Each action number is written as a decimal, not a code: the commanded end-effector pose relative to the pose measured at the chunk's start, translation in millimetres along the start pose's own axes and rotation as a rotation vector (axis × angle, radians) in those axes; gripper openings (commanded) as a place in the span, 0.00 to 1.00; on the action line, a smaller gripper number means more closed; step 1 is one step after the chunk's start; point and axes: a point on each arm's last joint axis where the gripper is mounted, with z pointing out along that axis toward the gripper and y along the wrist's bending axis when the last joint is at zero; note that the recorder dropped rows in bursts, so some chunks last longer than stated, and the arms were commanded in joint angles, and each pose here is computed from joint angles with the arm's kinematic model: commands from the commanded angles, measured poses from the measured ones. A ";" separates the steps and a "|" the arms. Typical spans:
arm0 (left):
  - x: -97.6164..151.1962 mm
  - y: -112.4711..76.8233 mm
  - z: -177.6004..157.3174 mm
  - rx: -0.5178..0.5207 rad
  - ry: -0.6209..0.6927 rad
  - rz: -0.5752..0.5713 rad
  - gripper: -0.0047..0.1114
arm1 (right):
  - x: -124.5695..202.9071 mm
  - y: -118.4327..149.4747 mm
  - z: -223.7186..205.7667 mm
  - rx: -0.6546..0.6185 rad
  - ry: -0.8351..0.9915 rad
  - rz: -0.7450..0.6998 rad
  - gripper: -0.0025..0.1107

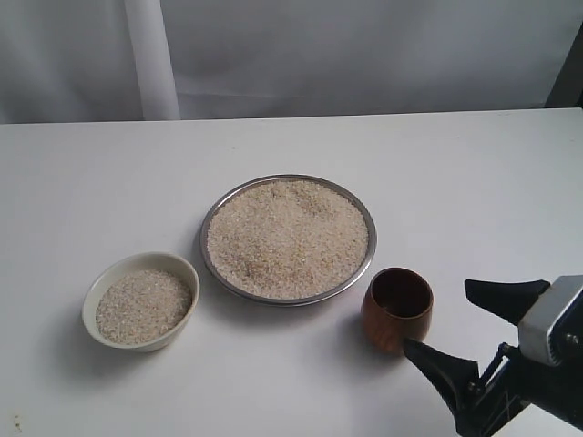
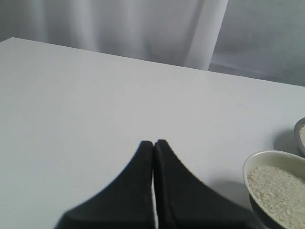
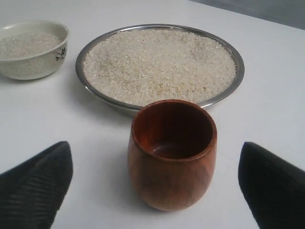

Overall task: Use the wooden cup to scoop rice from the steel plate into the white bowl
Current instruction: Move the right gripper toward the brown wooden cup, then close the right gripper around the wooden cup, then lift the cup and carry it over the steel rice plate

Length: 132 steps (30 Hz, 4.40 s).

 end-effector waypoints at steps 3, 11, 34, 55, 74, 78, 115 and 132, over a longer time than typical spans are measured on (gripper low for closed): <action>-1.5 -0.8 -0.3 0.011 -0.007 -0.006 0.04 | -1.0 0.4 0.6 -0.004 -0.006 0.002 0.78; -1.5 -0.8 -0.3 0.011 -0.007 -0.006 0.04 | -4.4 0.8 0.5 -0.009 -0.044 0.008 0.84; -1.5 -0.8 -0.3 0.011 -0.007 -0.006 0.04 | -12.0 -9.4 48.9 0.005 0.036 -0.038 0.84; -1.5 -0.8 -0.3 0.011 -0.007 -0.006 0.04 | 33.2 -20.0 100.9 -0.015 0.064 0.005 0.84; -1.5 -0.8 -0.3 0.011 -0.007 -0.006 0.04 | 34.3 -21.4 107.0 -0.021 0.062 0.025 0.81; -1.5 -0.8 -0.3 0.011 -0.007 -0.006 0.04 | 35.0 -21.0 107.0 -0.025 0.070 0.041 0.79; -1.5 -0.8 -0.3 0.011 -0.007 -0.006 0.04 | -57.8 -33.2 44.5 0.150 0.322 -0.078 0.02; -1.5 -0.8 -0.3 0.011 -0.007 -0.006 0.04 | -193.7 -10.6 75.3 0.336 0.667 -0.706 0.02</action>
